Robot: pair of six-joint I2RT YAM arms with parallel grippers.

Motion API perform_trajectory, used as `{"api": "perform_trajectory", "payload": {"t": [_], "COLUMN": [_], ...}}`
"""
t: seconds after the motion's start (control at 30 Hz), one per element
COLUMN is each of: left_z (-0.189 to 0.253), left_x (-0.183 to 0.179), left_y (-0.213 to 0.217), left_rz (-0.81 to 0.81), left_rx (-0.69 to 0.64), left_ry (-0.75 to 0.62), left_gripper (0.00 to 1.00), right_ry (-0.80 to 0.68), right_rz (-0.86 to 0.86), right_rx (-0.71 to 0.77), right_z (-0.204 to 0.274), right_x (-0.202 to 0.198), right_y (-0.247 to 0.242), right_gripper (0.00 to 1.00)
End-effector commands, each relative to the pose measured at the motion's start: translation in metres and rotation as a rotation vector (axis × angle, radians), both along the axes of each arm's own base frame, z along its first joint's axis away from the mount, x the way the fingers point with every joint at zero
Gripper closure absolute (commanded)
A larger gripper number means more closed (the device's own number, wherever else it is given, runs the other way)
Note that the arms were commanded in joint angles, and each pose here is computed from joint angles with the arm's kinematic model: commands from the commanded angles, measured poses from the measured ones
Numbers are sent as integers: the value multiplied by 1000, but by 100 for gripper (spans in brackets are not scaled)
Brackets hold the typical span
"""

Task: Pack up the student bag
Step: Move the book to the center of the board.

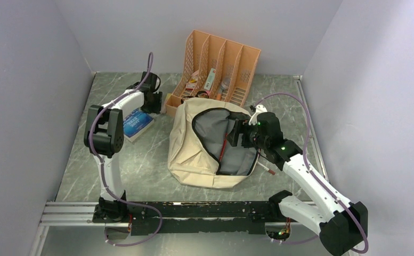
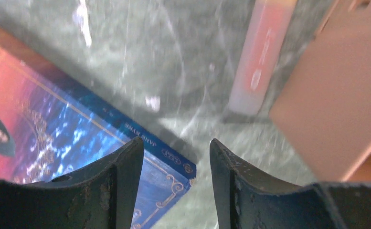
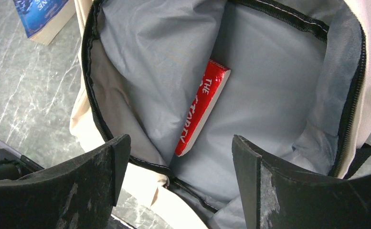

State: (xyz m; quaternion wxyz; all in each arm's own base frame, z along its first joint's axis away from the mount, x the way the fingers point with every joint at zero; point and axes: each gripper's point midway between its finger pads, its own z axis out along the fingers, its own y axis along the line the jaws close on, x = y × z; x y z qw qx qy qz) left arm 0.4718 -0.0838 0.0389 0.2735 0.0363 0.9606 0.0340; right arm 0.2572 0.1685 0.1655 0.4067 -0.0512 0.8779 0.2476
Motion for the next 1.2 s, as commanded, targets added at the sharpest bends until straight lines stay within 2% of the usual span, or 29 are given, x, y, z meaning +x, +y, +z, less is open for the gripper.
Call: {"api": "perform_trajectory", "payload": {"t": [0.0, 0.27, 0.4, 0.53, 0.67, 0.87, 1.0, 1.17], "left_z": [9, 36, 74, 120, 131, 115, 95, 74], "left_x": [-37, -80, -77, -51, -18, 35, 61, 84], "left_y": [9, 22, 43, 65, 91, 127, 145, 152], "left_rz": [42, 85, 153, 217, 314, 406, 423, 403], "left_rx": [1, -45, -154, -188, -143, -137, -106, -106], "left_ry": [45, 11, -112, -301, -346, -374, -355, -328], "left_gripper": [43, 42, 40, 36, 34, 31, 24, 21], "right_ry": [-12, -8, -15, -10, -7, -8, -12, -14], "right_rz": [22, 27, 26, 33, 42, 38, 33, 26], "right_rx": [4, 5, 12, 9, 19, 9, -6, -20], "right_z": [-1, -1, 2, 0, 2, 2, 3, 2], "right_x": [1, 4, 5, 5, 5, 2, 0, -2], "right_y": [4, 7, 7, 8, 11, 8, 4, 0], "right_gripper": [19, 19, 19, 19, 19, 19, 19, 19]}}
